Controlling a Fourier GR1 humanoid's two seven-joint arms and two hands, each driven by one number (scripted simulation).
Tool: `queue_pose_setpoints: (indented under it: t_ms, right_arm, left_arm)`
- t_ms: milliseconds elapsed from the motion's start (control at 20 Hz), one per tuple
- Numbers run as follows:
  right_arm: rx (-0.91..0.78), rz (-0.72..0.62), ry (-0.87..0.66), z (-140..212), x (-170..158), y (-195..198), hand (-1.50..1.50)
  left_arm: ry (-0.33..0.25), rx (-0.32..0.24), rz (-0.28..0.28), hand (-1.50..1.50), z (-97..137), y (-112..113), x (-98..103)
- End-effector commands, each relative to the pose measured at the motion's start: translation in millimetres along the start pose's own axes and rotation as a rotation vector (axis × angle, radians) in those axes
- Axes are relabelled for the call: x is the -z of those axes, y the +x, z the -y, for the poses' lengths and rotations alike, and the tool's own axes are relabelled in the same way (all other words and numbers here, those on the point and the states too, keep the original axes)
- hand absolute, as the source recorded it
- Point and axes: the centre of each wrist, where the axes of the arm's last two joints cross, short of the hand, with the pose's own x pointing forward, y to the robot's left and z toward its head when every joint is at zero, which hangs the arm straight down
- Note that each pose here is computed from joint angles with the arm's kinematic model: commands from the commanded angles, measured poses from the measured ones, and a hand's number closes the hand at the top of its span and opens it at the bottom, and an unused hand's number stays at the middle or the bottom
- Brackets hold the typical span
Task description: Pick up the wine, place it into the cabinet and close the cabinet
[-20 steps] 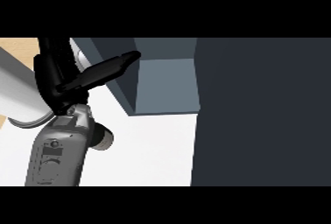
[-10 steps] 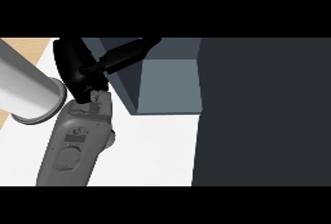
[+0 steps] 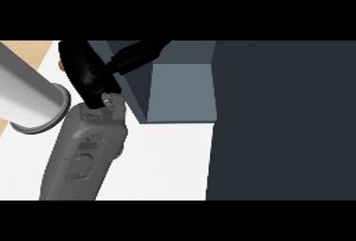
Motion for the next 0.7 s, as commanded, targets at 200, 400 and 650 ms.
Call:
queue_pose_setpoints:
  t_ms: [200, 400, 650]
  right_arm:
    - [-0.013, 0.054, 0.007, -7, -21, 39, -1.50]
    - [-0.027, 0.069, -0.001, -7, -19, 44, -1.50]
    - [-0.014, 0.050, -0.010, -8, -34, 54, -1.50]
  left_arm:
    - [-0.040, -0.070, 0.065, -1.50, 18, 38, -27]
    - [-0.024, -0.074, 0.044, -1.50, 12, 46, -29]
    - [0.029, -0.044, 0.059, -1.50, 2, 40, -32]
